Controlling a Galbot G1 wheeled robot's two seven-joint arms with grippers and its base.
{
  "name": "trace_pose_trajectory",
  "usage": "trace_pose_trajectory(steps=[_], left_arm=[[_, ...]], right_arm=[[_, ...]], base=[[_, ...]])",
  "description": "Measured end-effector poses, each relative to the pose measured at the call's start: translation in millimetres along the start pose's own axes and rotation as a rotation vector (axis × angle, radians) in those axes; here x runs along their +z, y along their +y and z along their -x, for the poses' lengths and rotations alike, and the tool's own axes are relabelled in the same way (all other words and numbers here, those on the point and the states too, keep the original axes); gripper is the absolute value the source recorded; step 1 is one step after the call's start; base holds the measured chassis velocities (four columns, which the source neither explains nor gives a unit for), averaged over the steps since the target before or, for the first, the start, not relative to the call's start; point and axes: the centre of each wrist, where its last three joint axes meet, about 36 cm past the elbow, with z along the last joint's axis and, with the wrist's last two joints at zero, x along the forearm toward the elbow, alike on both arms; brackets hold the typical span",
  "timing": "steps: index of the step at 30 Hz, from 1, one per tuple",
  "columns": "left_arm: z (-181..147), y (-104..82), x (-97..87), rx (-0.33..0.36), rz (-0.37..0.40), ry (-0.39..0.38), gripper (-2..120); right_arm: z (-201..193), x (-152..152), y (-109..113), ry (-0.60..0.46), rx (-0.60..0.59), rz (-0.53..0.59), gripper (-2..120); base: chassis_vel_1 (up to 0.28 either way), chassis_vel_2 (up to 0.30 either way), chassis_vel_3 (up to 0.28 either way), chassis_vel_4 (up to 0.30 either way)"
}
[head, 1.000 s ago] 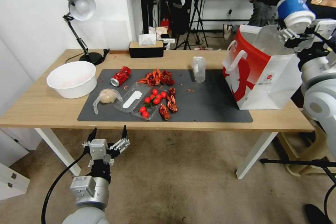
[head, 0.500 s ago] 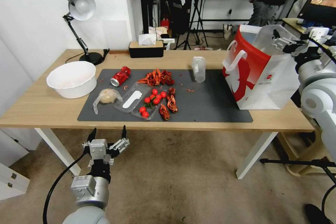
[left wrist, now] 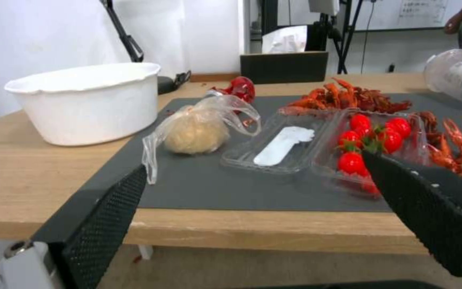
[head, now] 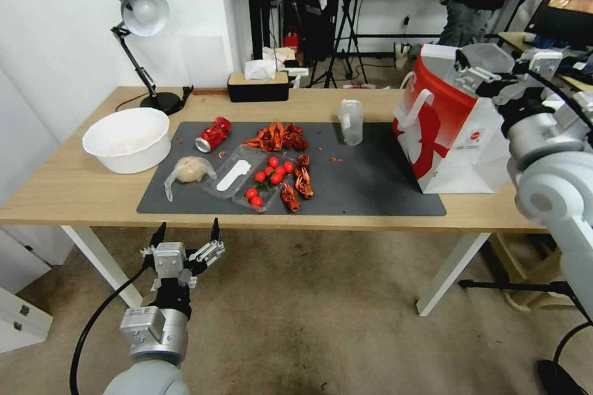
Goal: Pick up the trash from the table and place it into the takeout bag.
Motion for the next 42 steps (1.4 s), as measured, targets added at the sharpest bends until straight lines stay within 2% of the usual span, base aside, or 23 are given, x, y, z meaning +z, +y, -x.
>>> trace_pose_trajectory(steps=[5,10,17,20,25,28,33,42], left_arm=[[0,0.2,-0.9,0.002,0.001,-0.002,100],[-1,0.4,-1.6,0.001,0.0,-0.003,100],[-1,2.8,-1.9,-0.005,0.0,0.0,100],[-1,3.1,-2.4,-0.005,-0.005,-0.001,100],[-1,3.0,-2.3,-0.004,-0.006,-0.001,100],[-1,2.9,-2.3,-0.003,-0.005,-0.002,100],[0,1.8,-2.1,0.003,-0.007,-0.003,100],[1,1.8,-0.8,0.005,-0.006,-0.002,100]], right_arm=[[-37,23,18,0.024,-0.054,0.049,100],[-60,34,29,0.031,-0.053,0.052,100],[-106,76,44,0.048,-0.025,0.085,100],[-140,101,54,0.062,0.01,0.125,100],[-158,117,57,0.066,0.026,0.127,100],[-178,143,59,0.071,0.039,0.122,100],[-192,168,62,0.079,0.047,0.127,100],[-199,189,62,0.106,0.044,0.133,100]], base=[[0.0,0.0,0.0,0.0],[0.0,0.0,0.0,0.0],[0.0,0.0,0.0,0.0],[0.0,0.0,0.0,0.0],[0.0,0.0,0.0,0.0],[0.0,0.0,0.0,0.0],[0.0,0.0,0.0,0.0],[0.0,0.0,0.0,0.0]])
